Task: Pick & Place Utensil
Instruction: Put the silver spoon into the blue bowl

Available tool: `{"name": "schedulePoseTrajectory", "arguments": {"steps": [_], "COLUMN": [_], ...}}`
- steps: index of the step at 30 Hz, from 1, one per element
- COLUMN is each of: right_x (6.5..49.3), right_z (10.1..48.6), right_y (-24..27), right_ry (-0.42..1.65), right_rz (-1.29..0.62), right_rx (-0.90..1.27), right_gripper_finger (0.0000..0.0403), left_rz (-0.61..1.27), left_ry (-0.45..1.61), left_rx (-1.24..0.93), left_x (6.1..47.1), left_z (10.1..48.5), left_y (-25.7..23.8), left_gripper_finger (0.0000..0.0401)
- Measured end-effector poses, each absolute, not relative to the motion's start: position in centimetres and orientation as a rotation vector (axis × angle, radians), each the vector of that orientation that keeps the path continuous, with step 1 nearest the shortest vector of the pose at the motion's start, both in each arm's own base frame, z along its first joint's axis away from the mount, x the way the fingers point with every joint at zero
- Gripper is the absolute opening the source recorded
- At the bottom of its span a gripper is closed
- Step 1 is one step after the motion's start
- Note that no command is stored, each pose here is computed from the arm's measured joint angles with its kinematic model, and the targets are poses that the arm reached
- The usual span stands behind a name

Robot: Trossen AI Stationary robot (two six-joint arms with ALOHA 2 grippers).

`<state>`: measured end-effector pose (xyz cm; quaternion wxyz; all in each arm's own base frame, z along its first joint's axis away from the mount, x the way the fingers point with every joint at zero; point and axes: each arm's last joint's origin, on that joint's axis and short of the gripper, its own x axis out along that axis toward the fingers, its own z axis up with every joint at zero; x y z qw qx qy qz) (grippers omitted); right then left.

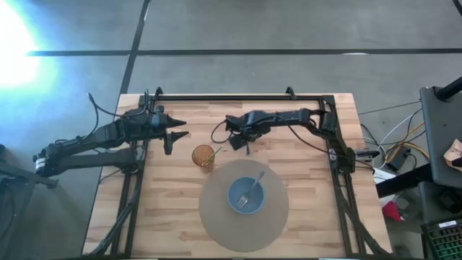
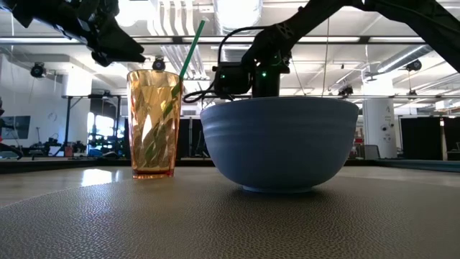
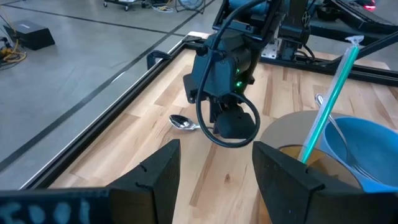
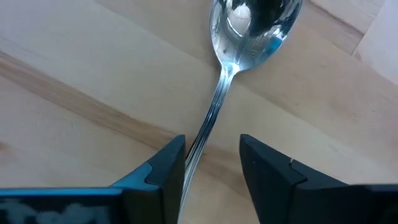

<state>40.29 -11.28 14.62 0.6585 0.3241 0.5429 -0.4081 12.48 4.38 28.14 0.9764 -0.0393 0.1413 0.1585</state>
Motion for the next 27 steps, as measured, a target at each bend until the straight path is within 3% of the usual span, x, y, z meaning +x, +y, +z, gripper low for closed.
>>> {"name": "schedulePoseTrajectory", "arguments": {"steps": [23, 27], "right_x": [39.2, 39.2], "right_z": [13.7, 13.7], "right_y": [-12.0, -12.0], "right_ry": [1.276, 1.285], "right_rz": [-0.936, -0.923], "right_rx": [0.686, 0.661], "right_gripper_finger": [0.0018, 0.0015], "left_rz": [0.319, 0.319], "left_ry": [0.313, 0.328], "left_rx": [-0.084, -0.087], "left_x": [12.4, 12.4], "left_z": [27.9, 27.7], "left_y": [4.4, 4.3], "left_gripper_finger": [0.0193, 0.0193]}}
